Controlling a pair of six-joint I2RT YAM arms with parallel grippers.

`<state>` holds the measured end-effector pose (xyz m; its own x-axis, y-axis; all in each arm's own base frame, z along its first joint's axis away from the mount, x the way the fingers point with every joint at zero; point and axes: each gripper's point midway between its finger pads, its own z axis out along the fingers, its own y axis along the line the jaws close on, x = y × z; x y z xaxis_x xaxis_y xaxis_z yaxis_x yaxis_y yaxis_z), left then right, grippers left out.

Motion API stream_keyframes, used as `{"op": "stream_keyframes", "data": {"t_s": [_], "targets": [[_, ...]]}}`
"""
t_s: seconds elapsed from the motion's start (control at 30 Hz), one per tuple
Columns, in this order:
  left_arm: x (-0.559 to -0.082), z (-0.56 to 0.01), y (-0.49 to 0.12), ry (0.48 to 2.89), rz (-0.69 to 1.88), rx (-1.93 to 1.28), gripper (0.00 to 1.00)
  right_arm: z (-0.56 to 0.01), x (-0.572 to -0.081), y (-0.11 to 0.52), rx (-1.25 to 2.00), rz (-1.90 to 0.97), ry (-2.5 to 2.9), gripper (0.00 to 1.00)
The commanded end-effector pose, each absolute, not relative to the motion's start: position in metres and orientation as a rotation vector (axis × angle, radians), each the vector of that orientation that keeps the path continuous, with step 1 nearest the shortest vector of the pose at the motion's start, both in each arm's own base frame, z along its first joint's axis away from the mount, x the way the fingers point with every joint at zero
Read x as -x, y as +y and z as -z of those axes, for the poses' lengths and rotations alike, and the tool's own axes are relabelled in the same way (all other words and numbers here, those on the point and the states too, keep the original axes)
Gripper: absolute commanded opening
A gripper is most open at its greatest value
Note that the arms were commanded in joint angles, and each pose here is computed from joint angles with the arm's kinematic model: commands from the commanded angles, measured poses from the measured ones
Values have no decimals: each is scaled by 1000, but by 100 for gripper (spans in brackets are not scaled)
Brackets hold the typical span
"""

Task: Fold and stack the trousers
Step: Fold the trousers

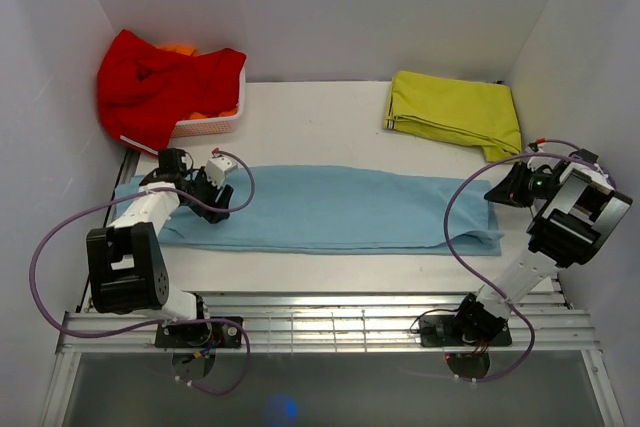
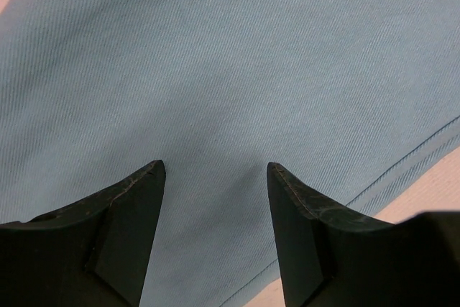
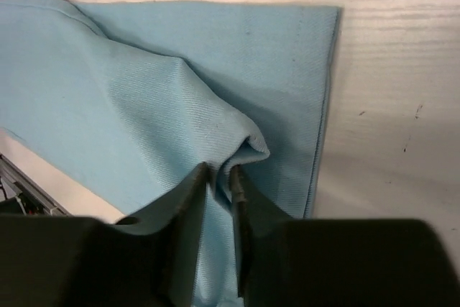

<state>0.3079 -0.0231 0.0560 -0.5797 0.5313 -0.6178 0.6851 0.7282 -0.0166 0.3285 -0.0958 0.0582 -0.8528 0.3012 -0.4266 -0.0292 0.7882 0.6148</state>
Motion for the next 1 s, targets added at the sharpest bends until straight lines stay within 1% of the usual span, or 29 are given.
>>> {"op": "stream_keyframes", "data": {"t_s": [0.0, 0.03, 0.07, 0.1, 0.37, 0.47, 0.57, 0.6, 0.67, 0.7, 0.77, 0.9, 0.97], "targets": [[-315, -56, -23, 2297, 313, -918, 69, -87, -349, -102, -150, -886, 2374, 21], [-315, -56, -23, 2298, 312, -912, 69, -90, -350, -102, -143, -889, 2367, 13], [-315, -55, -23, 2299, 312, -912, 69, -94, -351, -103, -134, -883, 2365, 9], [-315, -55, -23, 2301, 314, -910, 69, -97, -351, -102, -134, -890, 2363, 8], [-314, -53, -21, 2315, 304, -904, 69, -136, -380, -131, -20, -665, 2317, 8], [-316, -54, -19, 2325, 295, -883, 69, -125, -387, -136, 24, -564, 2391, 8], [-321, -65, -20, 2314, 290, -859, 71, -110, -383, -137, 11, -515, 2477, 39], [-322, -71, -20, 2303, 286, -851, 72, -112, -381, -140, 4, -489, 2482, 57], [-321, -80, -22, 2298, 302, -843, 73, -114, -377, -143, -1, -443, 2489, 79], [-325, -89, -23, 2287, 300, -830, 73, -114, -370, -143, -4, -412, 2503, 84], [-322, -99, -24, 2285, 307, -816, 74, -110, -358, -142, -16, -388, 2535, 85], [-325, -114, -18, 2289, 302, -763, 75, -75, -316, -131, -58, -381, 2661, 85], [-325, -117, -13, 2304, 333, -696, 76, -62, -307, -128, -67, -379, 2689, 86]]}}
